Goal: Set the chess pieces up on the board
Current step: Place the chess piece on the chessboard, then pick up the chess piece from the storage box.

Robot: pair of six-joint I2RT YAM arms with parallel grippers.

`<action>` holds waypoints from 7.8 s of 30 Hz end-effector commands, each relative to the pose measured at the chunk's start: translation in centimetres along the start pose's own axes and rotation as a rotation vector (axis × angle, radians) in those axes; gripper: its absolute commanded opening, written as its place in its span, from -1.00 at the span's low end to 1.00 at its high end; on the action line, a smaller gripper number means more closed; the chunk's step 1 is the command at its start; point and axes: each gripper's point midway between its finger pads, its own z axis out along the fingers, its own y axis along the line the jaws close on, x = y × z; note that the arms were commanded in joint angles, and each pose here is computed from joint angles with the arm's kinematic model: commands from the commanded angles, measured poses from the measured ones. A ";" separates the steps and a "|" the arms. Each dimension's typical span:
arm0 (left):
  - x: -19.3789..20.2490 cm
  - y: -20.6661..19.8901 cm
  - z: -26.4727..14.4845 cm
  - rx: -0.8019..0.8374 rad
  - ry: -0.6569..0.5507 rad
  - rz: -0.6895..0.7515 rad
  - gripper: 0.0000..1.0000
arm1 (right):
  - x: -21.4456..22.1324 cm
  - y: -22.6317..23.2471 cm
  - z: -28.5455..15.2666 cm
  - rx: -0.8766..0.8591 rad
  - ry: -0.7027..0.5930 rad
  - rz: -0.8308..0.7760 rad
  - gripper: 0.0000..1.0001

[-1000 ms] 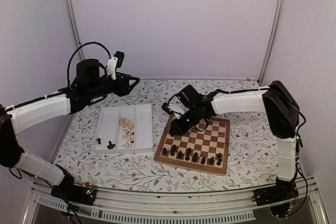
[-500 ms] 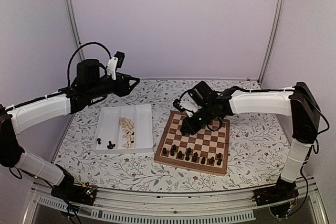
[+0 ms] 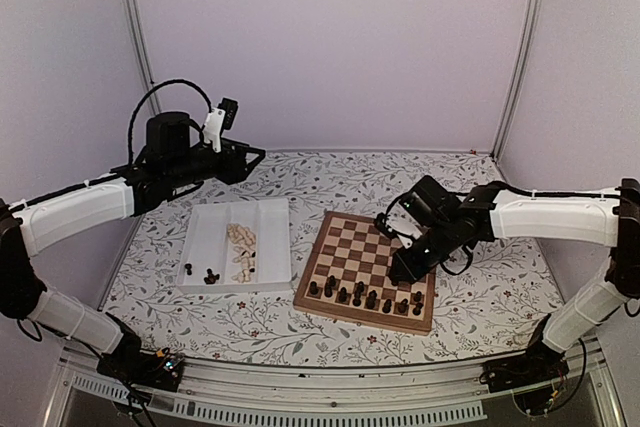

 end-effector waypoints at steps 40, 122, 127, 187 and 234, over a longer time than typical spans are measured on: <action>-0.7 0.3 -0.1 -0.015 -0.002 0.017 0.10 | 4.3 -1.0 2.2 0.031 0.181 0.027 -0.63; 19.9 6.4 -9.4 -0.611 0.771 -0.416 -0.71 | -6.1 1.1 -1.6 -0.049 -0.201 -0.103 -0.26; 14.4 2.3 -6.4 -0.304 0.549 -0.470 -0.73 | -8.7 1.4 -3.7 -0.061 -0.344 -0.093 -0.12; 8.4 -20.8 -5.2 0.875 0.386 -0.296 -0.70 | -12.8 16.4 -9.3 -0.938 -0.633 -0.459 -0.80; 6.6 -19.3 -2.7 0.755 0.186 -0.092 -0.23 | -15.4 11.8 -9.1 -0.721 -0.683 -0.301 -0.96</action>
